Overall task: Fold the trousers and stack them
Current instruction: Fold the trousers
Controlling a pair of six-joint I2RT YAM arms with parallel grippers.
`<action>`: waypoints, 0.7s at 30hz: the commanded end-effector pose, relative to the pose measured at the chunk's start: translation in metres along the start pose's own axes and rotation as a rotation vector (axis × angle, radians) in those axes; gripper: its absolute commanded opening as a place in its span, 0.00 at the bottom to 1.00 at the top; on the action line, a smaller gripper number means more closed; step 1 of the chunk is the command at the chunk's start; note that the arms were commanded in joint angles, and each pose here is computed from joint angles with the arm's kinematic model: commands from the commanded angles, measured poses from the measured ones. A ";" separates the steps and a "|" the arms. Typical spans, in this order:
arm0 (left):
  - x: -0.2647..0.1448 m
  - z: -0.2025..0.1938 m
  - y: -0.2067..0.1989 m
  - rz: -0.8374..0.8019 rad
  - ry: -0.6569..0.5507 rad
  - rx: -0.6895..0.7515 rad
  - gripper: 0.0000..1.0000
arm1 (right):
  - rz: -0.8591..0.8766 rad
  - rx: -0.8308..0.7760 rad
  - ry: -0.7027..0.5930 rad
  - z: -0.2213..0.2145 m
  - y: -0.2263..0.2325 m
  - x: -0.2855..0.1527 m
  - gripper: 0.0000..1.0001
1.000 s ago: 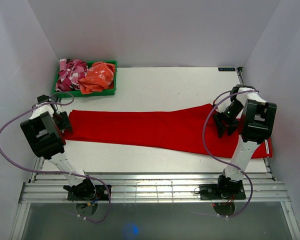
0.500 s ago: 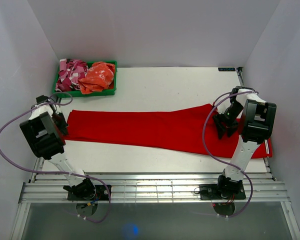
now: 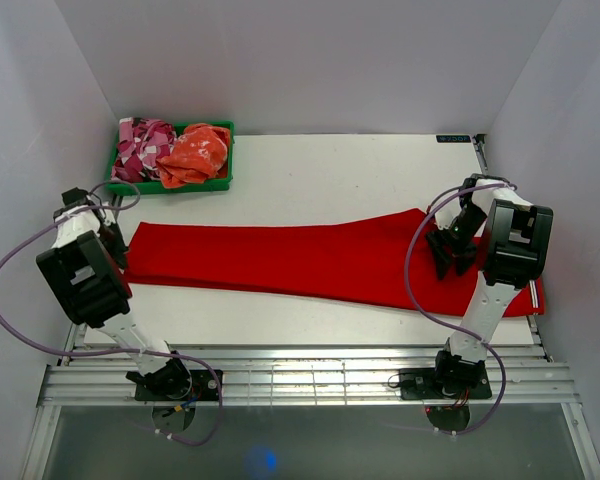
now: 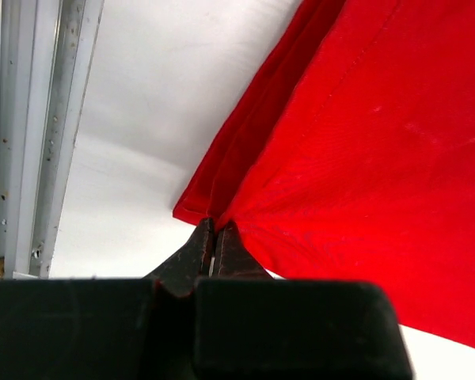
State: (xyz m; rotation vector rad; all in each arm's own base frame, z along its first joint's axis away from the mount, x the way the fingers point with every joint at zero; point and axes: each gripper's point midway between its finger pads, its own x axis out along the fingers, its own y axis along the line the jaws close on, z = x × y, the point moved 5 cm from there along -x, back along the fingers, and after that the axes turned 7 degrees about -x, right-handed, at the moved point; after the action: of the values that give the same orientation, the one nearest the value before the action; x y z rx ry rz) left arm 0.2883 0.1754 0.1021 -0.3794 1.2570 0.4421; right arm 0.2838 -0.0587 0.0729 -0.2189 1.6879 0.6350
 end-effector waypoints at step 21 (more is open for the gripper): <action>-0.037 0.023 0.008 -0.084 -0.155 0.159 0.98 | 0.090 -0.102 -0.159 0.001 0.020 -0.023 0.92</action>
State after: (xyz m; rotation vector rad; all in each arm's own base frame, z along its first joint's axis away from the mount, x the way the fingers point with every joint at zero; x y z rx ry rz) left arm 0.2786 0.1907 0.0968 -0.3135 1.2550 0.3970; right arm 0.2756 -0.0532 0.0806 -0.1634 1.6341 0.7218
